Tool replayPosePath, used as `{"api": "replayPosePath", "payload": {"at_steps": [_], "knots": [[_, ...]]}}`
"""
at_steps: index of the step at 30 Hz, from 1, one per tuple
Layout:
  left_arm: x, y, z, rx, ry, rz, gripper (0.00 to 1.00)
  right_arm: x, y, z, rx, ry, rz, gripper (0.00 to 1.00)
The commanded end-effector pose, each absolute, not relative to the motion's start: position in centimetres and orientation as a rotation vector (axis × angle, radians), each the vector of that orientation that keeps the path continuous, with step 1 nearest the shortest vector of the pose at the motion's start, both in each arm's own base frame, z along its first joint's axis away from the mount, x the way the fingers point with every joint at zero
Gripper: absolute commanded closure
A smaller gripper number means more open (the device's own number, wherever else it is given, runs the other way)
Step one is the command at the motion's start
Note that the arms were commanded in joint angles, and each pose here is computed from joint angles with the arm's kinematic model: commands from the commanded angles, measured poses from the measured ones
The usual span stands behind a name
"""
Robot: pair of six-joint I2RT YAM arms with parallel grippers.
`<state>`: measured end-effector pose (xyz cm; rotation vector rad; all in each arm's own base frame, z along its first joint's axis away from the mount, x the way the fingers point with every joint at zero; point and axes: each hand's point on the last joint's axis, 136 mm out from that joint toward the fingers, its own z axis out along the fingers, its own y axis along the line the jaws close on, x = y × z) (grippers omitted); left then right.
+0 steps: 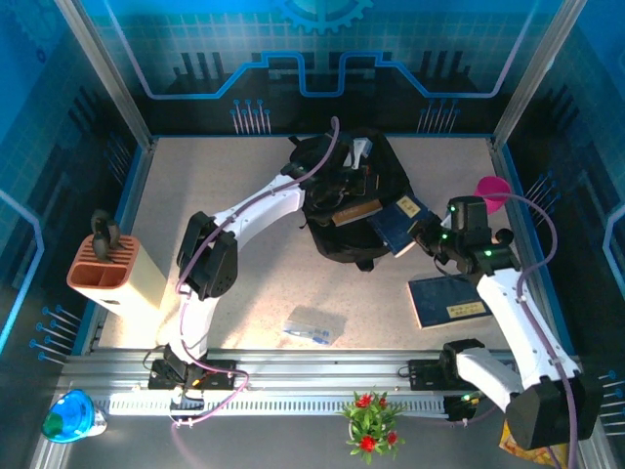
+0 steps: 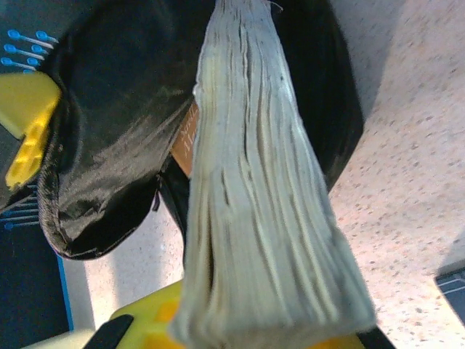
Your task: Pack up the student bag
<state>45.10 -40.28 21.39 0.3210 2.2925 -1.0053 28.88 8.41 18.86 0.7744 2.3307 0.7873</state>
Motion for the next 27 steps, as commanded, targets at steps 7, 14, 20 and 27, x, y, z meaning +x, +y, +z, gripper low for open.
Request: {"api": "replayPosePath", "payload": {"at_steps": [7, 14, 20, 27], "knots": [[42.8, -40.8, 30.1, 0.416, 2.022, -1.205, 1.00, 32.0, 12.0, 20.1, 0.830, 2.163, 1.120, 0.98], [41.8, -40.4, 32.1, 0.428, 1.958, -1.238, 1.00, 33.7, 12.8, 19.1, 0.880, 2.131, 1.165, 0.97], [41.7, -40.3, 32.4, 0.419, 1.949, -1.245, 1.00, 35.7, 14.3, 17.4, 0.877, 2.158, 1.104, 0.97], [42.0, -40.1, 32.2, 0.389, 1.962, -1.238, 1.00, 37.9, 15.8, 13.3, 0.971, 2.181, 0.953, 0.97]]}}
